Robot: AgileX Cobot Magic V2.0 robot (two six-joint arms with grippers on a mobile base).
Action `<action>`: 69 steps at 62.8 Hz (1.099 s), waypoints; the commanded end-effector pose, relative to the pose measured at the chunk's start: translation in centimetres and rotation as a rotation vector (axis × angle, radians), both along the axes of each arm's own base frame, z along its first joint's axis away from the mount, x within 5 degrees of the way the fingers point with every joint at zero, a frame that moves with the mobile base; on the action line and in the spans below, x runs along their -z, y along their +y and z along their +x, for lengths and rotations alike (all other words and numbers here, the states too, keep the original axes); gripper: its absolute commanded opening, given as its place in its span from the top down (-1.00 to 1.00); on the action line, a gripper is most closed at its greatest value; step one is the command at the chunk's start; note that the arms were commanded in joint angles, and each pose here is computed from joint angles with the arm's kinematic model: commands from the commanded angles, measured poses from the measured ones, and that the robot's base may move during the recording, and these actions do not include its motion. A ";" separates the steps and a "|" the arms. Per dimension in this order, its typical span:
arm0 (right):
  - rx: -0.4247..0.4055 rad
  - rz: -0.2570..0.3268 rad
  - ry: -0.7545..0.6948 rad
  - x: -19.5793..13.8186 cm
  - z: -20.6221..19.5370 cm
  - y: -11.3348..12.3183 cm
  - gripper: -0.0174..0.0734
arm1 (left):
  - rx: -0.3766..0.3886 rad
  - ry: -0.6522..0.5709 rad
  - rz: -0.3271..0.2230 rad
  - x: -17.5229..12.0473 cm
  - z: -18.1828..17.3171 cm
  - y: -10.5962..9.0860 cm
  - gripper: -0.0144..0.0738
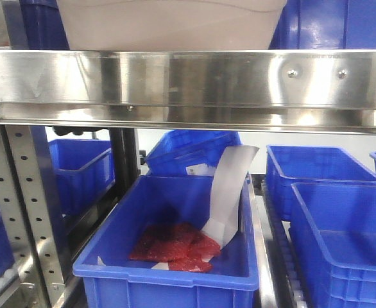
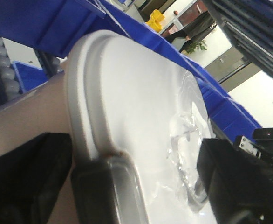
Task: Grab white bin and place on right shelf
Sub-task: 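Open both grippers and release the bin on the shelf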
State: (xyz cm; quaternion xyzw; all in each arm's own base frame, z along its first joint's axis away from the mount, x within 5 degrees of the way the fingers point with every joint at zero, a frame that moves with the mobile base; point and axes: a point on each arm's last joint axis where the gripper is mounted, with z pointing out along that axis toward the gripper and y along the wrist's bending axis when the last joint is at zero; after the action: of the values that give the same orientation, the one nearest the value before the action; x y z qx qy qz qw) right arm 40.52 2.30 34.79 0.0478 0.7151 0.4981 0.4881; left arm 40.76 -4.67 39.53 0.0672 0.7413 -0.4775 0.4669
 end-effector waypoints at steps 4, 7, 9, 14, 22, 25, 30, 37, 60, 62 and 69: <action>0.067 0.037 -0.136 -3.9 -0.9 -0.8 -0.78 | -0.011 -0.108 0.009 -3.5 -1.6 -0.2 -0.36; 0.087 0.018 -0.144 -3.9 -0.9 -1.1 -0.78 | -0.013 -0.115 0.057 -3.5 -1.6 -0.1 -0.36; 0.094 0.006 -0.148 -3.9 -0.8 -1.2 -0.78 | -0.014 -0.123 0.092 -3.5 -1.7 -0.1 -0.36; 0.111 -0.019 -0.158 -3.9 -0.8 -1.5 -0.78 | -0.009 -0.150 0.167 -4.0 -1.8 0.0 -0.36; 0.099 -0.077 -0.189 -4.7 -1.0 -1.6 -0.78 | 0.008 -0.200 0.272 -5.5 -2.4 0.1 -0.36; 0.088 -0.109 -0.209 -5.2 -1.3 -1.5 -0.78 | 0.020 -0.221 0.303 -6.4 -2.9 0.0 -0.36; 0.078 -0.158 -0.242 -6.3 -2.1 -1.3 -0.78 | 0.035 -0.235 0.332 -7.6 -3.7 -0.1 -0.33; 0.065 -0.227 -0.300 -8.2 -4.0 -0.9 -0.72 | 0.096 -0.270 0.353 -9.4 -5.6 -0.5 -0.14; -0.057 -0.286 -0.468 -13.7 -10.9 0.9 0.46 | 0.280 -0.235 0.366 -10.0 -8.6 -1.5 0.96; -0.058 -0.305 -0.464 -13.9 -11.6 1.0 0.46 | 0.285 -0.228 0.361 -10.0 -8.6 -1.7 0.94; -0.013 -0.394 -0.401 -13.3 -13.2 0.8 0.46 | 0.299 -0.191 0.420 -9.4 -8.7 -2.8 0.94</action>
State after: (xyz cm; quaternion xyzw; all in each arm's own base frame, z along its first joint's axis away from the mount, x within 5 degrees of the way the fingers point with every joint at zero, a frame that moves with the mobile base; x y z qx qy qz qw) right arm 29.80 3.16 46.15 -0.1598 0.6977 0.3700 0.5922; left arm 34.82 -6.20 46.61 0.2818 0.7781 -0.3491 0.4397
